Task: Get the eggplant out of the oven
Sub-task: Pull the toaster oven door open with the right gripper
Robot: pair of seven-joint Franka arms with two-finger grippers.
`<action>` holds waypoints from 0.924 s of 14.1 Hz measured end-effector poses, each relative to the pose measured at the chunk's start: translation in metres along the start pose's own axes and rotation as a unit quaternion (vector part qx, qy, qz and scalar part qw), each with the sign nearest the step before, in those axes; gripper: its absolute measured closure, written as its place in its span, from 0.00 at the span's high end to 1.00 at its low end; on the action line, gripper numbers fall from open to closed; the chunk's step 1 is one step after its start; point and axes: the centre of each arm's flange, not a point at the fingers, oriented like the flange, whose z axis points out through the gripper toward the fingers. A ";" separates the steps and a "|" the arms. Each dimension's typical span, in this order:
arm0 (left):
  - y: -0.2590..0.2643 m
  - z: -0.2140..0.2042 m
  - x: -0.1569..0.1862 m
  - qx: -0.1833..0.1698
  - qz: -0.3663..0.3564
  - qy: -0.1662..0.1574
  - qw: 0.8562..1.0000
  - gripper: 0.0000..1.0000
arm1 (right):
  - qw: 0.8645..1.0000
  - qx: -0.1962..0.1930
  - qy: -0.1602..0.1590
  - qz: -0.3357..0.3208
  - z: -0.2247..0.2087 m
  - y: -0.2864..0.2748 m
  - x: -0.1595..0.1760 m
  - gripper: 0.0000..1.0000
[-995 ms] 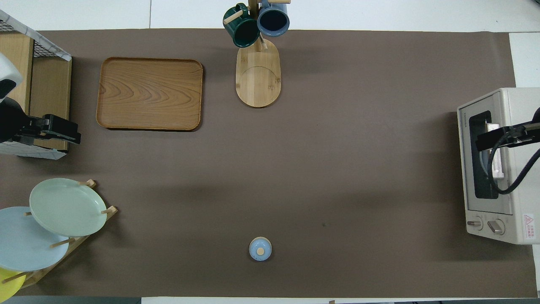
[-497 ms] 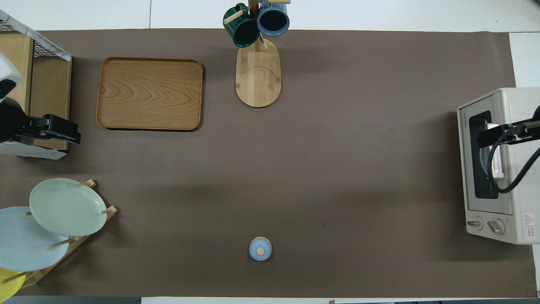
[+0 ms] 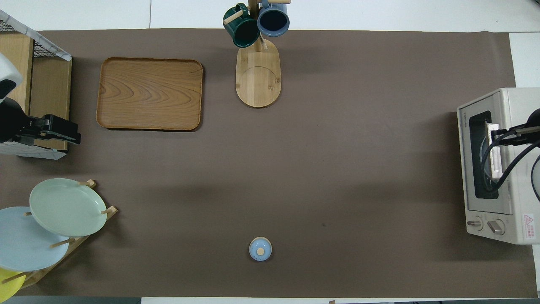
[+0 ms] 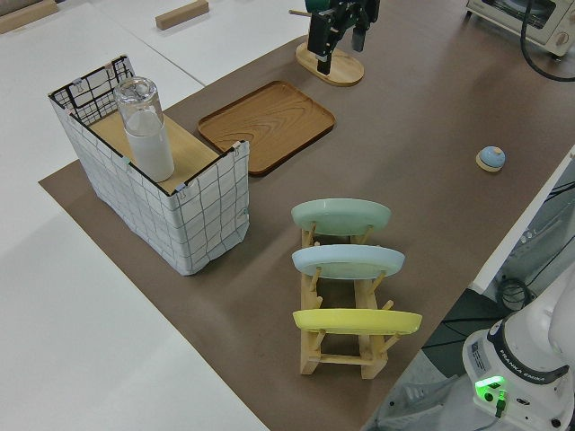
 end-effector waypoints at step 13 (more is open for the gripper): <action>0.000 0.000 0.000 0.000 0.000 0.000 1.000 1.00 | 0.998 -0.023 -0.033 0.045 0.079 0.038 -0.020 0.01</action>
